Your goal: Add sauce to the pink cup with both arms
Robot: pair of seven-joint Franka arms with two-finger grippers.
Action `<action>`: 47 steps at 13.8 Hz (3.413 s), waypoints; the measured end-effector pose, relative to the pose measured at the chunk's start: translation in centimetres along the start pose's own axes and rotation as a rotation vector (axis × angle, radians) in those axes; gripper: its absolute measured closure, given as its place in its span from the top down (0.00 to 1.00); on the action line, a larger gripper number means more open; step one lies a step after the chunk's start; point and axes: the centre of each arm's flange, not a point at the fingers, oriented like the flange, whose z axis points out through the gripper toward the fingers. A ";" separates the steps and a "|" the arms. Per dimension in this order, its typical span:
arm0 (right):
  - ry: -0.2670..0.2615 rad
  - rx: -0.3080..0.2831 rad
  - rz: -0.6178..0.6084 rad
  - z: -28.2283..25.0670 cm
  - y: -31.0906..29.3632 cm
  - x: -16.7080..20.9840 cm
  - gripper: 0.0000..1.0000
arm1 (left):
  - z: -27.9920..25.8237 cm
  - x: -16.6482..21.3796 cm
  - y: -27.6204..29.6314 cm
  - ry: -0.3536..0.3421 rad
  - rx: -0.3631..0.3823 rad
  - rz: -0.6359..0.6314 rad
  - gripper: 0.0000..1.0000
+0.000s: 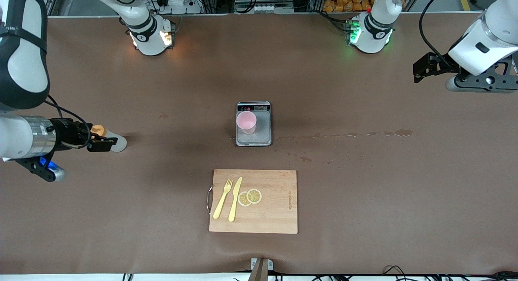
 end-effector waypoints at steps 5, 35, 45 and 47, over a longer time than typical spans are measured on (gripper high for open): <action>0.162 0.007 -0.241 -3.5 0.8 -3.9 1.00 | 0.0 0.0 0.0 0.000 0.000 0.000 1.00; 0.413 -0.082 -0.593 -4.7 6.1 -7.7 1.00 | 0.2 0.2 -0.1 -0.005 0.000 -0.002 1.00; 0.449 -0.084 -0.610 -4.5 6.4 -9.5 1.00 | 0.2 0.2 -0.1 -0.005 0.000 -0.002 1.00; 0.449 -0.087 -0.614 -4.5 6.5 -9.5 1.00 | 0.2 0.2 -0.1 -0.005 0.000 -0.002 1.00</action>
